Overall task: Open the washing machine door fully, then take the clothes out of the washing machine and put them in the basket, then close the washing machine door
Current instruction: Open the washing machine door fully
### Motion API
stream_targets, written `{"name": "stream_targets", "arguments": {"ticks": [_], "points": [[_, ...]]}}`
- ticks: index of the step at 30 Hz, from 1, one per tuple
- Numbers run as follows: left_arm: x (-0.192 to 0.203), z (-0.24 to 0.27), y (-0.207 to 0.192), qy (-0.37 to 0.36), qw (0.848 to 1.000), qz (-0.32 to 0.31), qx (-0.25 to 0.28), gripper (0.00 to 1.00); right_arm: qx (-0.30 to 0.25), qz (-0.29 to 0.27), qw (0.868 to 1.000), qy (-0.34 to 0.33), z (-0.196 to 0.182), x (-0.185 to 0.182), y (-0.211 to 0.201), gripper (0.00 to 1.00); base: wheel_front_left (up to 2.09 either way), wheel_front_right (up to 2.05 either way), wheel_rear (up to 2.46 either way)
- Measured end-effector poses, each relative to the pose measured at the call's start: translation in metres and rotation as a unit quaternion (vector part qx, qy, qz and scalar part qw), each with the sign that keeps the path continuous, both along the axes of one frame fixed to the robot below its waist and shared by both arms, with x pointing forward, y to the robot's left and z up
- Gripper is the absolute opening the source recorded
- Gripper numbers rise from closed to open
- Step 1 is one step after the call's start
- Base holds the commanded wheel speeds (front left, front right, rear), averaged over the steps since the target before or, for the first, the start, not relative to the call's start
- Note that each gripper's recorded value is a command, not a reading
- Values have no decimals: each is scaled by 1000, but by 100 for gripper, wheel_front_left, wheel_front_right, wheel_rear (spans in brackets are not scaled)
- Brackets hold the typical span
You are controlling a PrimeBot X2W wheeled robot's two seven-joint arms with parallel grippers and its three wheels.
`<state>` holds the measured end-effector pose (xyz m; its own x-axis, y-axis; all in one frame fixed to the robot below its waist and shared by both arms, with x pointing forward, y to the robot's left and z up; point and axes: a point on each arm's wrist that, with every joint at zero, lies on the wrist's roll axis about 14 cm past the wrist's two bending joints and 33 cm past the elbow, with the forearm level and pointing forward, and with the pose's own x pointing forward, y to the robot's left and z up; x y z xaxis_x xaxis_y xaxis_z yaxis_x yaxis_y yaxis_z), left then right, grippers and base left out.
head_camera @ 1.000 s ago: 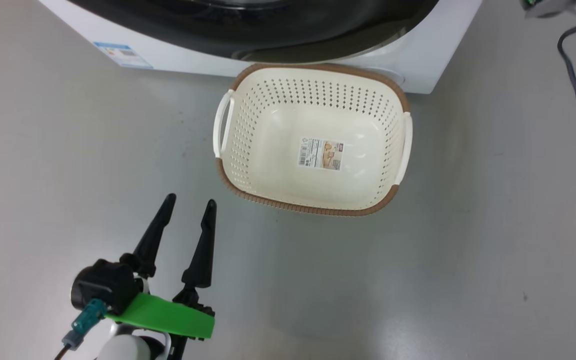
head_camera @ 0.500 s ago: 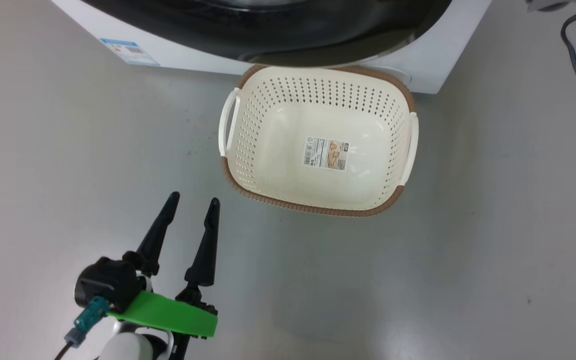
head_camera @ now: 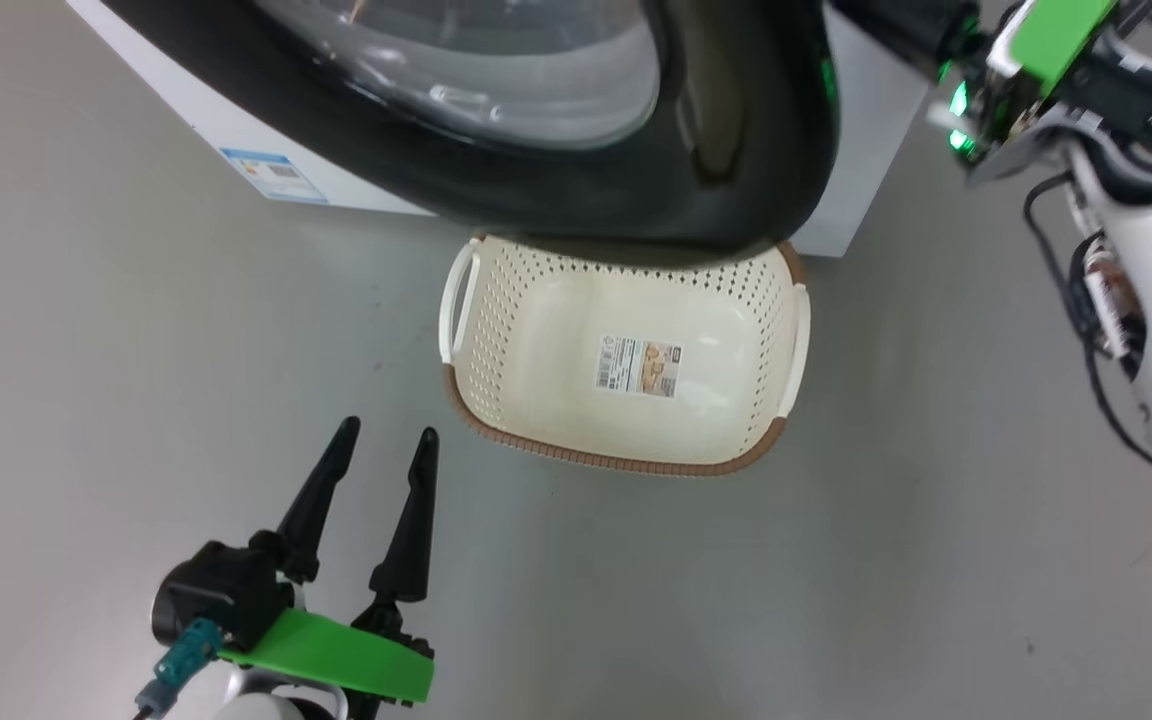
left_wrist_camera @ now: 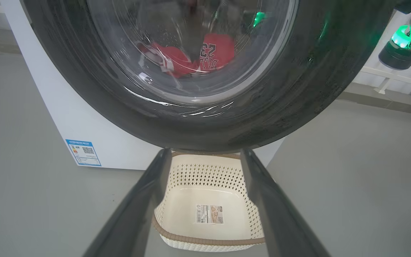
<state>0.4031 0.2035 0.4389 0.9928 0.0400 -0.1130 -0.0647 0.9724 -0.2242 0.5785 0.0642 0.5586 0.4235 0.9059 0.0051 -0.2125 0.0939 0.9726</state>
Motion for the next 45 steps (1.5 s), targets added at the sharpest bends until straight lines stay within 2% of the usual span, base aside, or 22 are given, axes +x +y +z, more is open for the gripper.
{"name": "stream_targets", "arguments": {"ticks": [18, 30, 36, 43, 44, 45], "points": [[-22, 20, 2, -23, 1000, 6, 6, 100, -5, 77, 997, 2, 4, -71, 22, 0, 0, 0, 0], [-33, 26, 7, -29, 999, 16, 6, 100, -6, 148, 989, 10, 0, -115, 41, 0, 0, 0, 0], [-34, 27, 9, -31, 999, 19, 7, 100, -1, 162, 987, 11, 1, -124, 49, 0, 0, 0, 0], [-35, 27, 12, -31, 999, 23, 8, 100, -4, 152, 988, 6, 0, -120, 50, 0, 0, 0, 0], [-35, 27, 12, -31, 999, 24, 8, 100, -7, 148, 989, 4, 0, -119, 49, 18, 0, 0, 0], [-35, 27, 12, -31, 999, 24, 8, 100, -10, 141, 990, 1, -1, -117, 48, 41, 0, 0, 0]]}}
